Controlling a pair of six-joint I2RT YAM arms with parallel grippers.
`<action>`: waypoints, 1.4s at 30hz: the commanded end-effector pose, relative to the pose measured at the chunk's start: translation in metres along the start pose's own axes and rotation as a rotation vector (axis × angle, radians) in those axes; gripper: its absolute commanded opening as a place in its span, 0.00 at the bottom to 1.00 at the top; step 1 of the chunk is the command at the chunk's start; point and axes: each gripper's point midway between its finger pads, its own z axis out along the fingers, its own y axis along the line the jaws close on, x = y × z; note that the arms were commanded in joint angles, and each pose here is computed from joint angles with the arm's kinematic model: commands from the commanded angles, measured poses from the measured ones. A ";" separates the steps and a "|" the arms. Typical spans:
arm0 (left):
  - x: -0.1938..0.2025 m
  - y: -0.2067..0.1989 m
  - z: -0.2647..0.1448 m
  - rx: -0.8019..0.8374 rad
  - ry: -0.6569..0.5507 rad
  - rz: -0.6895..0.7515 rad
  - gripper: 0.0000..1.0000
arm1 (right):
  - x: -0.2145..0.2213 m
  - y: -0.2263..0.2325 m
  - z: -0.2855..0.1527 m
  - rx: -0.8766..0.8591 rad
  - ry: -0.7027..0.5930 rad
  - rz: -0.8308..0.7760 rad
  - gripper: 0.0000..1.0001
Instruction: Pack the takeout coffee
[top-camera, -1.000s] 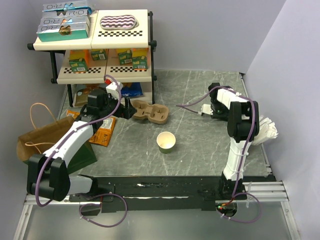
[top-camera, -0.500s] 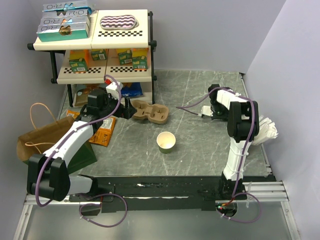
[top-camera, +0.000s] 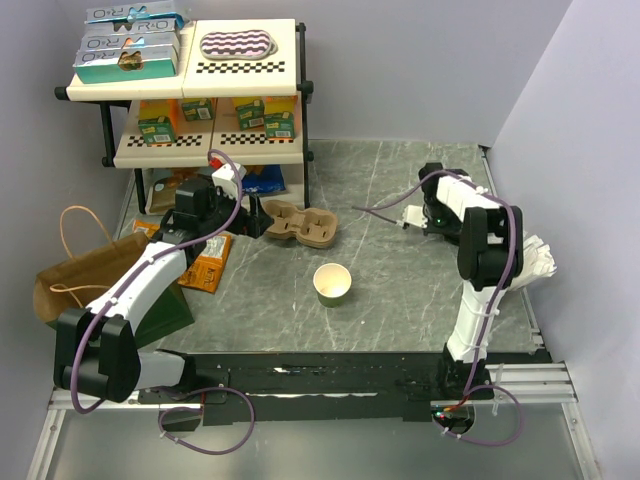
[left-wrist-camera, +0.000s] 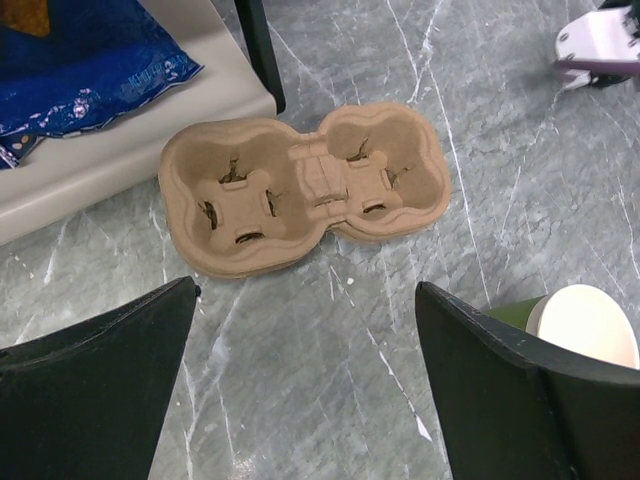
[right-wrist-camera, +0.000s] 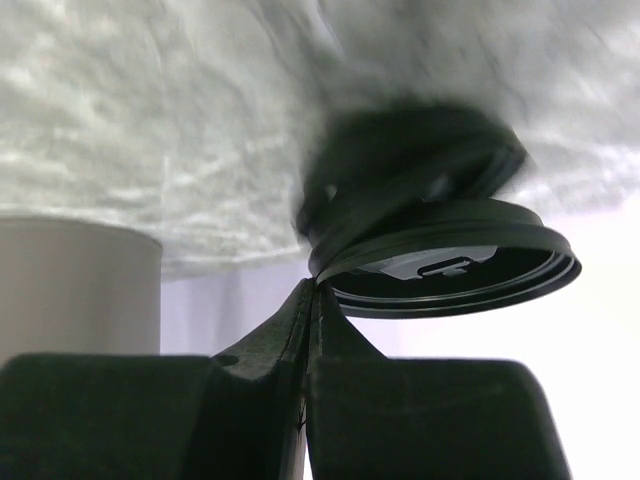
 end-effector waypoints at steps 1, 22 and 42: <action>-0.018 -0.006 -0.001 0.024 -0.067 0.018 0.97 | 0.016 -0.005 -0.047 0.071 -0.029 0.060 0.00; -0.029 -0.020 -0.007 0.069 -0.073 0.073 0.97 | -0.017 0.007 -0.066 0.110 -0.169 0.262 0.00; -0.020 -0.023 -0.017 0.069 -0.082 0.065 0.97 | -0.034 0.015 -0.037 0.109 -0.079 0.265 0.02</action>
